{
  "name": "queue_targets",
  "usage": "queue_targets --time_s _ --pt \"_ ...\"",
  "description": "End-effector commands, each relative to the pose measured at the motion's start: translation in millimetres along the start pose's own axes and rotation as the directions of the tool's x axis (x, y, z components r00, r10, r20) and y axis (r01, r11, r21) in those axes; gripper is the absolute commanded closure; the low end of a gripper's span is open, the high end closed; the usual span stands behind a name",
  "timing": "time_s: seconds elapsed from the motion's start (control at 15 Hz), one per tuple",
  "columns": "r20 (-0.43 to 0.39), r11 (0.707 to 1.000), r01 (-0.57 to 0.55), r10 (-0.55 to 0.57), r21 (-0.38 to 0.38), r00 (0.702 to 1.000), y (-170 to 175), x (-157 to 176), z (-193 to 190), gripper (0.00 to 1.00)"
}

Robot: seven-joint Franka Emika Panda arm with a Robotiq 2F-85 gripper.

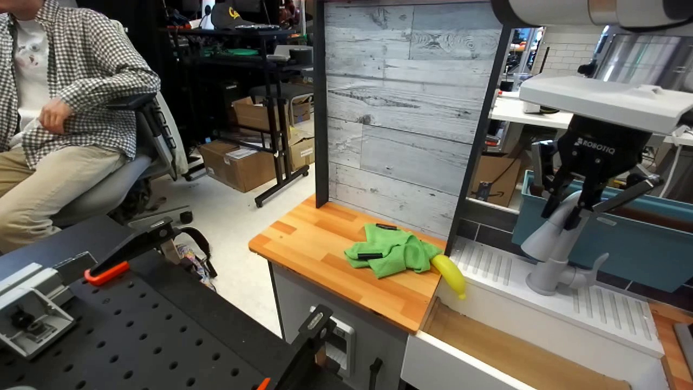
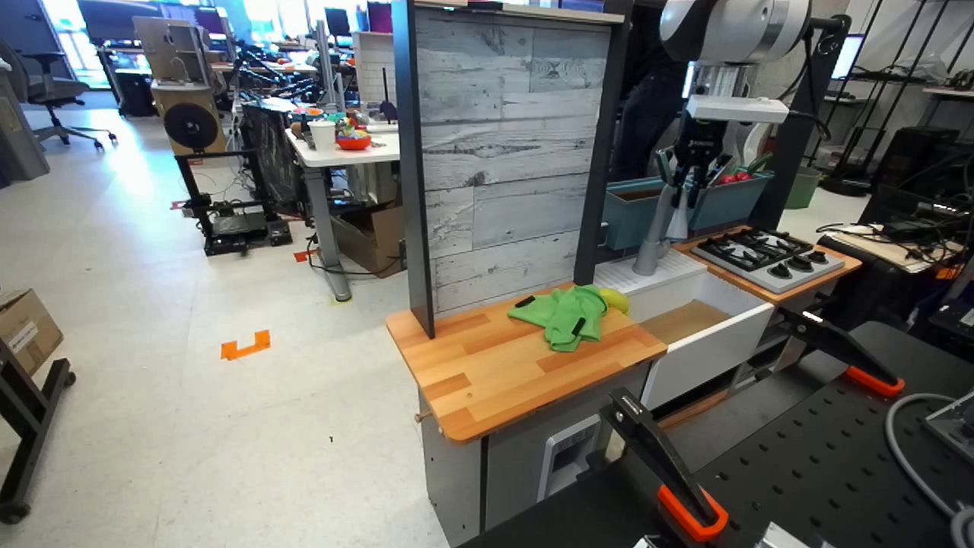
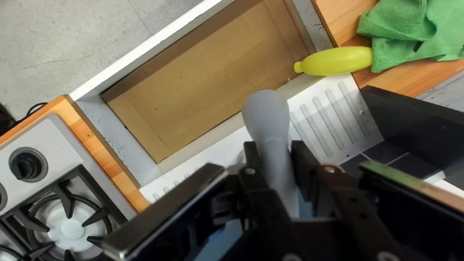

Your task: Move the tap to the left

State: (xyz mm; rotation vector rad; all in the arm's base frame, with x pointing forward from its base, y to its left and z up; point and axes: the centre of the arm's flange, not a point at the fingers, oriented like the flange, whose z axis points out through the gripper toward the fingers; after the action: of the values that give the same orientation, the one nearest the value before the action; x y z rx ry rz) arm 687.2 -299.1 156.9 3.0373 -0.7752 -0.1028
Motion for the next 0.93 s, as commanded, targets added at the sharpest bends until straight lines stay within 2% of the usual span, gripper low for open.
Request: queue_targets --time_s 0.0,0.07,0.47,0.87 --pt "0.002 0.999 -0.022 0.022 0.05 1.0 -4 15 4 0.99" --pt "0.006 0.998 -0.03 0.03 0.062 1.0 -7 15 6 0.94" --pt "0.042 0.986 -0.103 0.099 0.129 0.994 -28 23 5 0.94" --pt "0.05 0.976 -0.185 0.181 0.116 0.982 -57 36 6 0.94"
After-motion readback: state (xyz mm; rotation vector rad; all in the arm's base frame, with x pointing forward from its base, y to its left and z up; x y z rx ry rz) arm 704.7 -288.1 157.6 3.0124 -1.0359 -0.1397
